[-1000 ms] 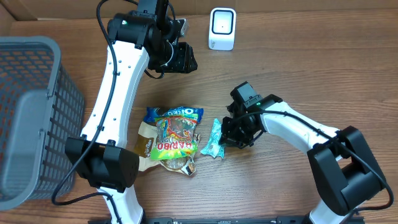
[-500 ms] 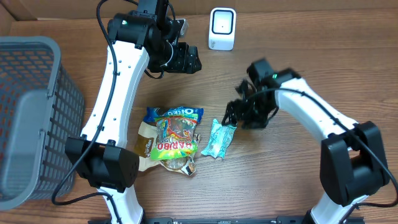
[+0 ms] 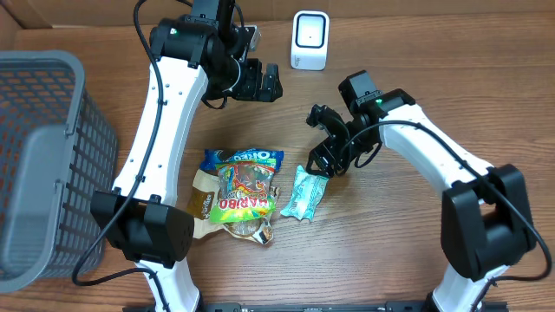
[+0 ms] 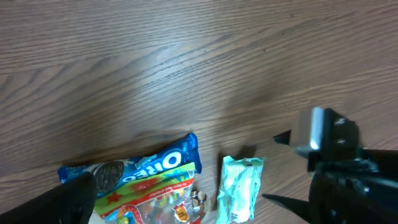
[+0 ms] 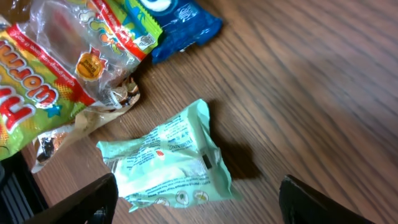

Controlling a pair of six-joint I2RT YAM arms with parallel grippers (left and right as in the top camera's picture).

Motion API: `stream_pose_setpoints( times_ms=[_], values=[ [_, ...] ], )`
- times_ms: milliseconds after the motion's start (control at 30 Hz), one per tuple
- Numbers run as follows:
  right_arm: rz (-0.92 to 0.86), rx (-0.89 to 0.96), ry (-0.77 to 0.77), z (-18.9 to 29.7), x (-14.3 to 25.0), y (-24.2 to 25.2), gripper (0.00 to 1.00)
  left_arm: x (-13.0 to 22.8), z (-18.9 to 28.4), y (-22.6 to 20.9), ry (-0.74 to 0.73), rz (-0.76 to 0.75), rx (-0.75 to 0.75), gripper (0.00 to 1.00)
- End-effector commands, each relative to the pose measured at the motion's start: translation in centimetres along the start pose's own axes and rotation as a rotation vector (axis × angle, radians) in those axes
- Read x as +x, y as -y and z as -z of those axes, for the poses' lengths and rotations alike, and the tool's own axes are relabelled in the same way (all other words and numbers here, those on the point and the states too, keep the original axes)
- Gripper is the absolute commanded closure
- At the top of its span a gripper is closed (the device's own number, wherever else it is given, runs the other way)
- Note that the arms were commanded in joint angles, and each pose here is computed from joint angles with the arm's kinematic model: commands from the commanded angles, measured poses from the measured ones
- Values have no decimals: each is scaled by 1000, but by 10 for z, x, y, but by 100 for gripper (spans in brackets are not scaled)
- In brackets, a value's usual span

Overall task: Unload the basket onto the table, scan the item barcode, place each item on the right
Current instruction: 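Lower the right gripper onto the wipes pack and grasp it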

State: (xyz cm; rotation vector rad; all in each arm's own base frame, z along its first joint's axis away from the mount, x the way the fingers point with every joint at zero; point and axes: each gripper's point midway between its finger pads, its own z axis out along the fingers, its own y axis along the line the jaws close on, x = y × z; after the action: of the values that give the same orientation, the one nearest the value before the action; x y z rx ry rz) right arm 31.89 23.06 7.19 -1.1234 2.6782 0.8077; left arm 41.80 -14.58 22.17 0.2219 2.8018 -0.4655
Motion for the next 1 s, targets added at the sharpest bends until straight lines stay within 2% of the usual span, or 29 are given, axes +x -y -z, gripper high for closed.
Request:
stream_pose_setpoints(
  times_ms=[0, 200, 267, 300, 400, 600, 733, 867, 967],
  values=[
    [49, -78, -51, -27, 11, -5, 16, -6, 6, -2, 28, -12, -12, 0],
    [-28, -71, -144, -54, 27, 3, 18, -6, 6, -2, 27, -11, -11, 0],
    [-40, -70, -148, -54, 28, 3, 24, -7, 6, -2, 31, 5, -12, 1],
    [-57, -58, -153, -54, 29, 4, 29, -8, 6, -2, 35, 12, -12, 1],
    [-133, 9, -188, -55, 37, 14, 61, -10, 6, -3, 44, 22, -11, 0],
    [-252, 96, -224, -59, 52, 27, 96, -11, 7, -5, 49, 23, -18, 0],
    [-528, 222, -189, -46, 52, 55, 96, -12, 7, -5, 53, 42, -18, 0],
    [-835, 247, -130, -26, 54, 79, 96, -16, 7, -7, 68, 67, -17, 0],
    [-929, 214, -111, -18, 58, 88, 94, -17, 8, -11, 70, 88, -19, 0]
  ],
)
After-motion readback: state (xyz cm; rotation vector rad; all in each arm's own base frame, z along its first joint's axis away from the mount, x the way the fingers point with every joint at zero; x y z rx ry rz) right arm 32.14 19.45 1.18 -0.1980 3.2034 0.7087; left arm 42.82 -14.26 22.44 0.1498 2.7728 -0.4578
